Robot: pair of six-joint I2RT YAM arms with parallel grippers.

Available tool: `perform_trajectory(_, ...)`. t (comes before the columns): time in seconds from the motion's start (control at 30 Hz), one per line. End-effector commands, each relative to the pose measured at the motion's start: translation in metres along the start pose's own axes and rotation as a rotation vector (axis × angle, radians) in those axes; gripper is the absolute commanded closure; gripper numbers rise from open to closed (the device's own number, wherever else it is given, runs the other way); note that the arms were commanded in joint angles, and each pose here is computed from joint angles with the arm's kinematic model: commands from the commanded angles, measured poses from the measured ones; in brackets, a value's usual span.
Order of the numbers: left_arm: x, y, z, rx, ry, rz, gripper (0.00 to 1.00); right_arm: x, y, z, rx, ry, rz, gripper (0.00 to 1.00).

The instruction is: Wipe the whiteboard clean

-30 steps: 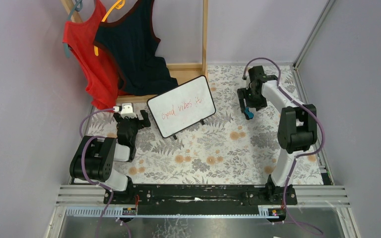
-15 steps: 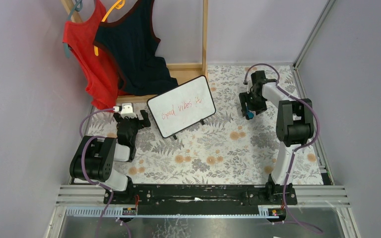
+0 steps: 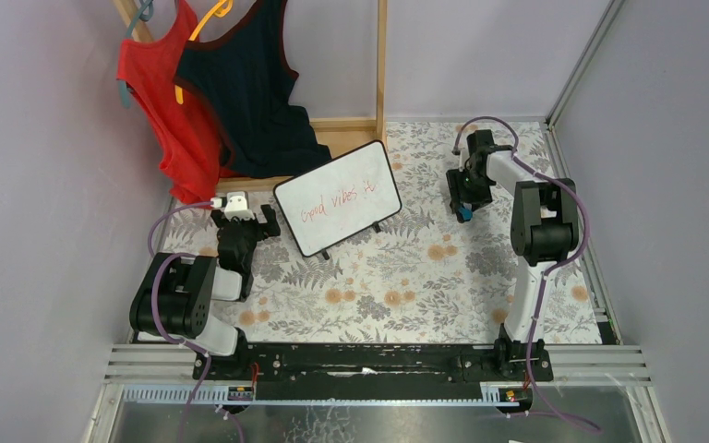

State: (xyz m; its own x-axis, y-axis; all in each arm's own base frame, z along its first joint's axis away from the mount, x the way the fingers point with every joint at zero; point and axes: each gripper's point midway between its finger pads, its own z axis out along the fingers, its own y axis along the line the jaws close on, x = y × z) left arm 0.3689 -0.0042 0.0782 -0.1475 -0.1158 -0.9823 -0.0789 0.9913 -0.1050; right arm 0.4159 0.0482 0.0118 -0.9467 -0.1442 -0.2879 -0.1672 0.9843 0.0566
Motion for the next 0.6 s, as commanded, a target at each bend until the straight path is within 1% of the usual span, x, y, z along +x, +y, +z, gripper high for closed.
perform_trajectory(0.0,-0.02,-0.001,0.007,-0.004,-0.07,0.001,0.0,-0.013,0.004,-0.003,-0.027,-0.027,-0.003,0.41)
perform_trajectory(0.2,-0.02,-0.001,0.007,-0.004,-0.07,0.001,0.0,-0.01,0.004,-0.011,-0.016,-0.031,0.017,0.59)
perform_trajectory(0.37,-0.021,-0.001,0.007,-0.003,-0.073,0.001,0.0,-0.008,0.003,-0.026,0.007,-0.052,0.062,0.85)
perform_trajectory(0.43,-0.02,-0.001,0.007,-0.003,-0.071,0.001,0.0,-0.006,0.003,-0.034,0.02,-0.065,0.088,0.99)
perform_trajectory(0.47,-0.02,0.0,0.007,-0.005,-0.071,0.001,0.0,-0.005,0.003,-0.038,0.026,-0.073,0.105,1.0)
perform_trajectory(0.57,-0.021,0.0,0.007,-0.003,-0.074,-0.004,0.0,0.0,0.006,-0.053,0.025,-0.109,0.147,1.0)
